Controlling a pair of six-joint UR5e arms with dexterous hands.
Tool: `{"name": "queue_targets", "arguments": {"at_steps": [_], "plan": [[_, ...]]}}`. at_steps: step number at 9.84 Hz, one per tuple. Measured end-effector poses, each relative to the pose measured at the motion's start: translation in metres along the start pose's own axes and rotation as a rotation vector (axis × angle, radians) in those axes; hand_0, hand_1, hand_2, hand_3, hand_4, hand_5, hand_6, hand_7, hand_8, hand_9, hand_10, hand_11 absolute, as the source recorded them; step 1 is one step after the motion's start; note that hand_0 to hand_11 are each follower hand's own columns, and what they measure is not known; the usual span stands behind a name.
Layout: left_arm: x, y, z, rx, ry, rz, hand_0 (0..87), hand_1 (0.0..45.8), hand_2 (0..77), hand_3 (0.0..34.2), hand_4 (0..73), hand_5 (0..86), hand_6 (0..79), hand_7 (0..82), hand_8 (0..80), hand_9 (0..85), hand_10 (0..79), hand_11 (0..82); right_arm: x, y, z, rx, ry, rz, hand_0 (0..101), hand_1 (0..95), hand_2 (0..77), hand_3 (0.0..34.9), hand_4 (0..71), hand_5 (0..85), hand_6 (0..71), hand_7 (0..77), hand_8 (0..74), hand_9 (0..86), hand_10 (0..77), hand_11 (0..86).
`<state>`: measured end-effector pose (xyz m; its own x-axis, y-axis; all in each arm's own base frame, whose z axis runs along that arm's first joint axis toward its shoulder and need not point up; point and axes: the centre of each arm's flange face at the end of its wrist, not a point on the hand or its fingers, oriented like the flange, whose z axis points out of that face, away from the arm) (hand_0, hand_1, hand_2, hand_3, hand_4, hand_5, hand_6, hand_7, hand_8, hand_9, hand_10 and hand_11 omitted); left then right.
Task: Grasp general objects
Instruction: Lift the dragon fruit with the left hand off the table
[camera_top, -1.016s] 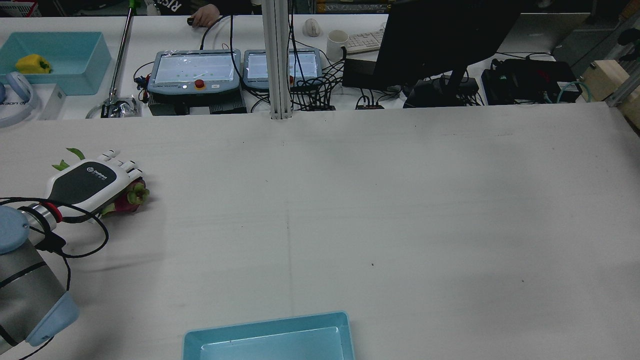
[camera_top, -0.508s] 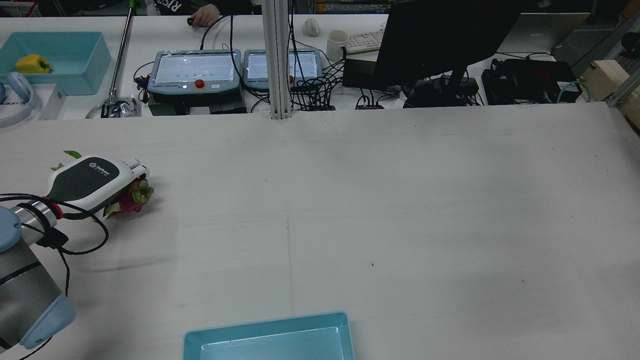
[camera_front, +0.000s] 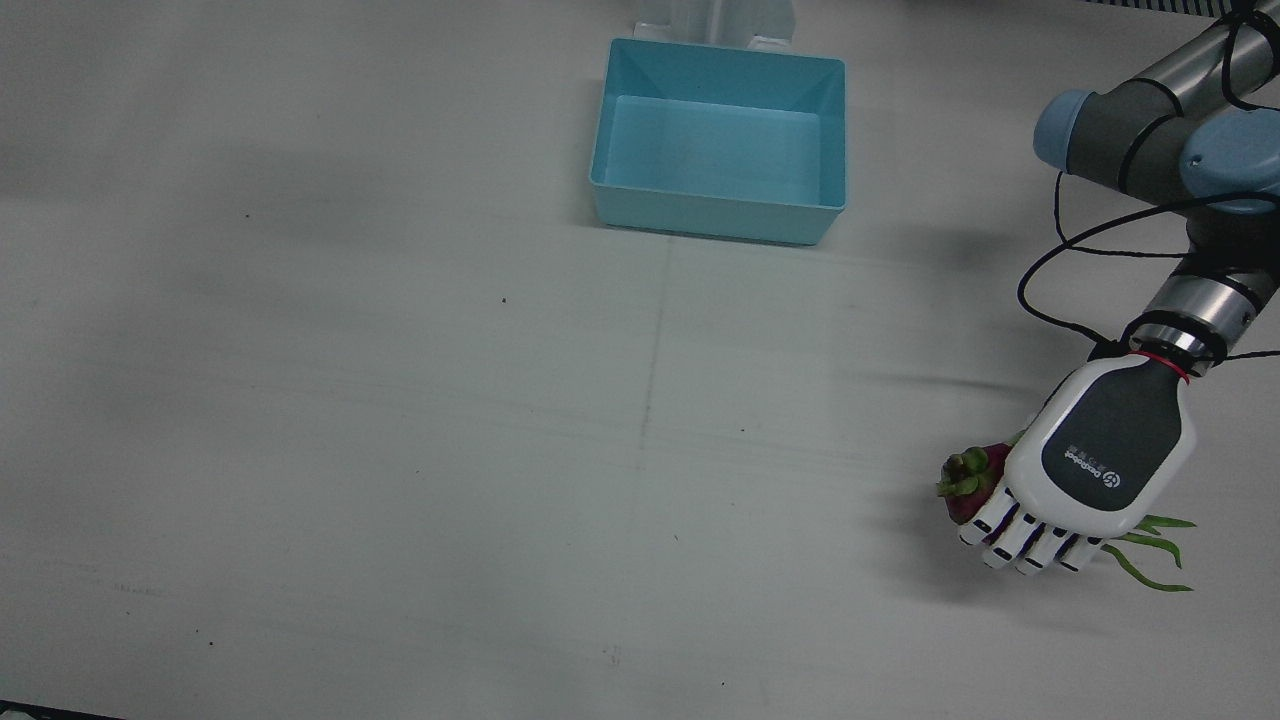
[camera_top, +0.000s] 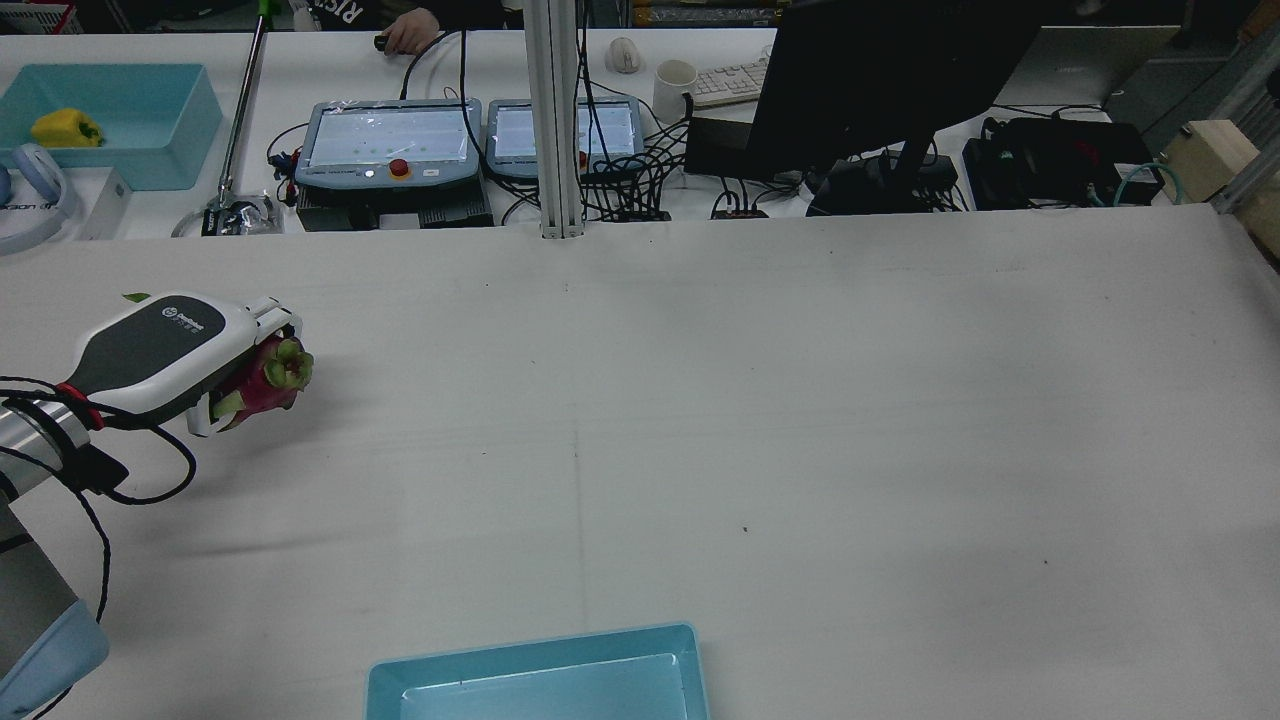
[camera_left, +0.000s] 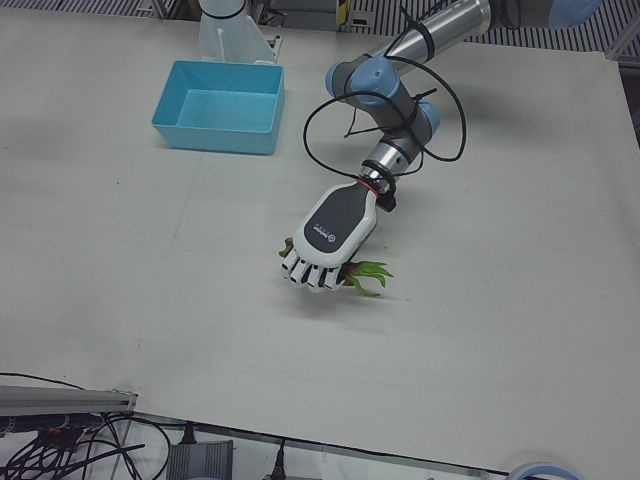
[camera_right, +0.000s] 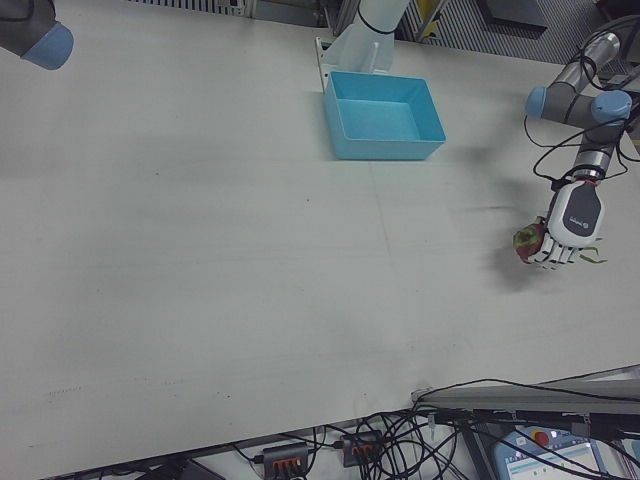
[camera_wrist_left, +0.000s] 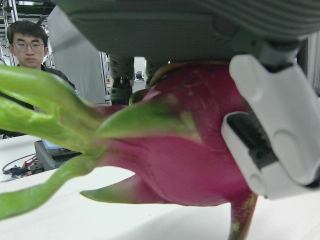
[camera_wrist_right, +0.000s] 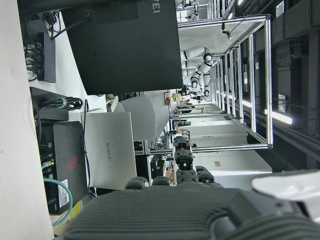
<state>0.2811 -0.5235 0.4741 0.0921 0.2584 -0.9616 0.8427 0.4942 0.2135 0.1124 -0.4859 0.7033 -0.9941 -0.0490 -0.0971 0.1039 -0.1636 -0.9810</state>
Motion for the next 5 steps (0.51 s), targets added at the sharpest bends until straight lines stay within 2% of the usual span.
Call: {"name": "queue_targets", "arguments": {"at_steps": [1,2,4,5], "plan": [[0.007,-0.007,-0.006,-0.007,0.027,-0.072,70.0,0.0,77.4,2.1,0.0,56.2,13.1,59.5,33.8,43.1,44.2,52.4,0.000,0.000,0.000,0.000,0.000,0.000,0,4.9,1.6,0.0,0.0,0.5,0.0,0.0,0.0,0.5,0.0,0.5],[0.011,-0.013,-0.010,-0.041,0.055,-0.143,70.0,0.0,77.4,1.1,0.0,56.2,13.1,59.5,33.8,43.1,44.2,52.4,0.000,0.000,0.000,0.000,0.000,0.000,0,4.9,1.6,0.0,0.0,0.0,0.0,0.0,0.0,0.5,0.0,0.5],[0.003,-0.038,-0.020,-0.132,0.113,-0.297,71.2,0.0,77.4,0.8,0.0,56.2,13.1,59.5,34.4,43.1,44.2,52.4,0.000,0.000,0.000,0.000,0.000,0.000,0,4.9,1.6,0.0,0.0,0.0,0.0,0.0,0.0,0.5,0.0,0.5],[-0.002,-0.051,-0.027,-0.189,0.142,-0.385,75.8,0.0,77.4,1.0,0.0,56.2,13.1,59.5,34.4,43.1,44.2,52.4,0.000,0.000,0.000,0.000,0.000,0.000,0,4.9,1.6,0.0,0.0,0.0,0.0,0.0,0.0,0.5,0.0,0.5]]}}
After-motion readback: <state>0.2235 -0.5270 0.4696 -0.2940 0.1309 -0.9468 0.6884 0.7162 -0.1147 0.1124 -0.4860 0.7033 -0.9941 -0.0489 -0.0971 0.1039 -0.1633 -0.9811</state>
